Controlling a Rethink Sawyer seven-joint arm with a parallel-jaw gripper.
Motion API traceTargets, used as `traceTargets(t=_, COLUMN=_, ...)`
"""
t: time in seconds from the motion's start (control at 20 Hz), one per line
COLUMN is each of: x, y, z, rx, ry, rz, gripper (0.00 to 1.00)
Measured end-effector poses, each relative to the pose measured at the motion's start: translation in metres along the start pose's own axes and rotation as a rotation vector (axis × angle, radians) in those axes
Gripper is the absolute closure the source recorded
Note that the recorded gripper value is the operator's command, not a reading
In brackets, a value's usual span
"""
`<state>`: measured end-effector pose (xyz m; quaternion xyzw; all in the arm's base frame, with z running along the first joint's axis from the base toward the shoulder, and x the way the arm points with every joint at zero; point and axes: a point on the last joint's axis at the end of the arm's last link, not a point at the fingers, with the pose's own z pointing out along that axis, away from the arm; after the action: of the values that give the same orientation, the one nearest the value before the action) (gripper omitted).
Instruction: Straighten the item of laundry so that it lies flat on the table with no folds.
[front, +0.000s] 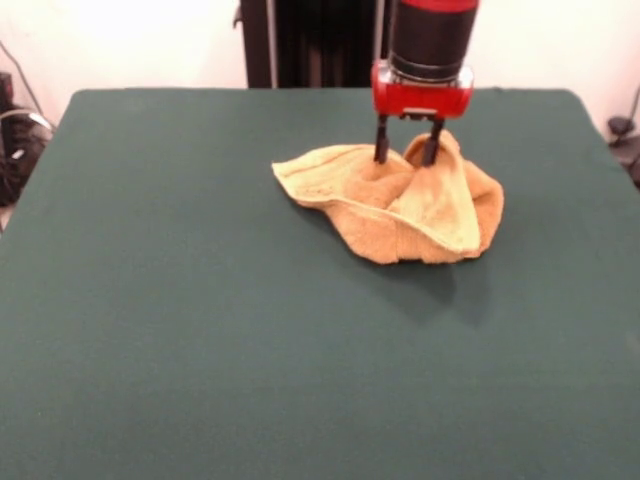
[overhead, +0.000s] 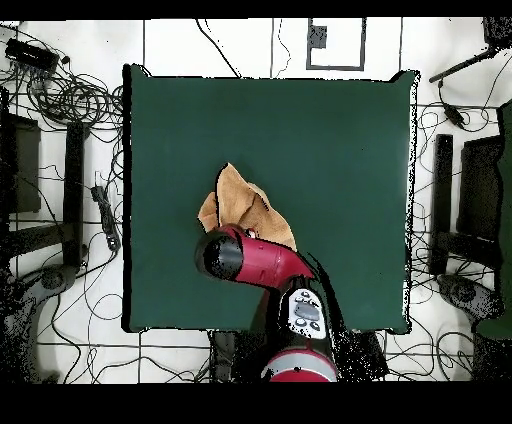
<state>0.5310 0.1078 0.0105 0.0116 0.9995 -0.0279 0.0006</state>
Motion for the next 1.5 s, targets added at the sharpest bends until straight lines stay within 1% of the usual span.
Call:
traceTargets(t=0.05, x=0.003, y=0.004, z=0.0, rx=0.001, ry=0.005, rz=0.0, gripper=0.0)
traceTargets(t=0.1, x=0.009, y=0.014, z=-0.001, rx=0.006, ry=0.012, rz=-0.003, gripper=0.0)
traceTargets(t=0.2, x=0.013, y=0.024, z=-0.008, rx=0.011, ry=0.017, rz=-0.013, gripper=0.0)
traceTargets(t=0.35, x=0.016, y=0.042, z=-0.029, rx=0.014, ry=0.031, rz=-0.026, gripper=0.0)
traceTargets(t=0.45, x=0.017, y=0.048, z=-0.041, rx=0.014, ry=0.043, rz=-0.027, gripper=0.0)
traceTargets(t=0.55, x=0.019, y=0.056, z=-0.065, rx=0.012, ry=0.071, rz=-0.028, gripper=0.0)
traceTargets(t=0.7, x=0.02, y=0.058, z=-0.083, rx=0.007, ry=0.09, rz=-0.023, gripper=0.0)
traceTargets(t=0.85, x=0.013, y=0.057, z=-0.097, rx=-0.006, ry=0.075, rz=-0.003, gripper=0.0)
traceTargets(t=1.2, x=0.001, y=0.05, z=-0.095, rx=-0.008, ry=0.022, rz=0.033, gripper=0.0)
traceTargets(t=1.5, x=-0.004, y=0.039, z=-0.094, rx=-0.011, ry=0.019, rz=0.061, gripper=0.0)
